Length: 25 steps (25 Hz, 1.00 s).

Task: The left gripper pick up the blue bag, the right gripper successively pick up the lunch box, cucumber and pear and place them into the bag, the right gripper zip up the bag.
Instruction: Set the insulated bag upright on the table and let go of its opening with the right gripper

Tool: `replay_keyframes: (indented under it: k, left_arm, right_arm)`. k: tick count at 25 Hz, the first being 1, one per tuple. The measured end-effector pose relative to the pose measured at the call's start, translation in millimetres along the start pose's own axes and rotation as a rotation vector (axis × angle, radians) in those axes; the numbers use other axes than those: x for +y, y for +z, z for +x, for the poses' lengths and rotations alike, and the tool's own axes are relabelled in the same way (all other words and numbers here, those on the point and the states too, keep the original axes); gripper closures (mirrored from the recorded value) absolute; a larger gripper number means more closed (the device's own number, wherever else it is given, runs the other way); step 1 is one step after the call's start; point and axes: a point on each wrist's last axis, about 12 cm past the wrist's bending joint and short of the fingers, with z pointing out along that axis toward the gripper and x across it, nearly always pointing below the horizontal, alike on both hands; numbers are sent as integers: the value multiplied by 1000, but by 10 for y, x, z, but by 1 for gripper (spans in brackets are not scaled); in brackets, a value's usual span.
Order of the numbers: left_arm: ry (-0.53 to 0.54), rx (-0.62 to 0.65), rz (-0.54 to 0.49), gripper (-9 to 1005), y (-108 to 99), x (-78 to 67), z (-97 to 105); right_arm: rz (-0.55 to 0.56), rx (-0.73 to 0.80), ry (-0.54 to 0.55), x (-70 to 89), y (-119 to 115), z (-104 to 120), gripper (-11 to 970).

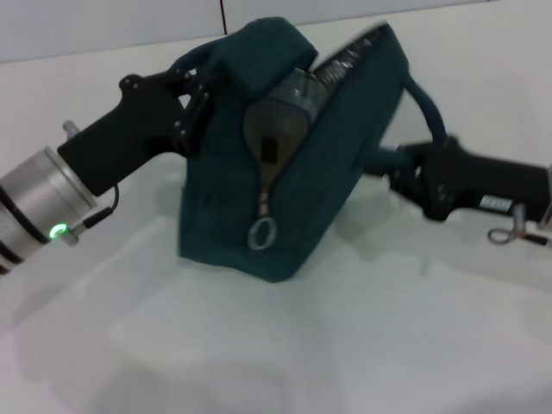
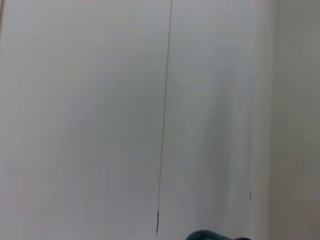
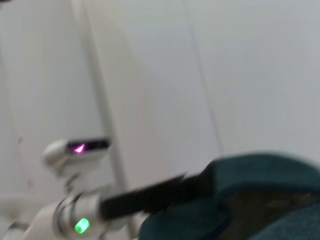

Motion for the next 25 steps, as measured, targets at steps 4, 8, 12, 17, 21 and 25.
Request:
replay_keyframes:
  k: [4, 8, 12, 17, 21, 25]
  left_arm:
    - [-1, -39, -13, 948, -72, -60, 43]
    - [29, -90, 12, 948, -178, -188, 81]
    - [70, -113, 16, 948, -290, -300, 146]
    - [62, -105, 4, 948, -339, -351, 203]
    - [54, -104, -8, 949, -361, -367, 225]
    - [60, -104, -9, 949, -407, -404, 250]
  right_arm:
    - [47, -46, -27, -77, -88, -101, 955]
    - [68, -63, -70, -150, -116, -216, 958]
    - [72, -59, -112, -210, -114, -294, 958]
    - [31, -68, -123, -202, -93, -346, 958]
    - [14, -80, -116, -159, -43, -320, 957]
    - [23, -67, -87, -163, -21, -288, 957]
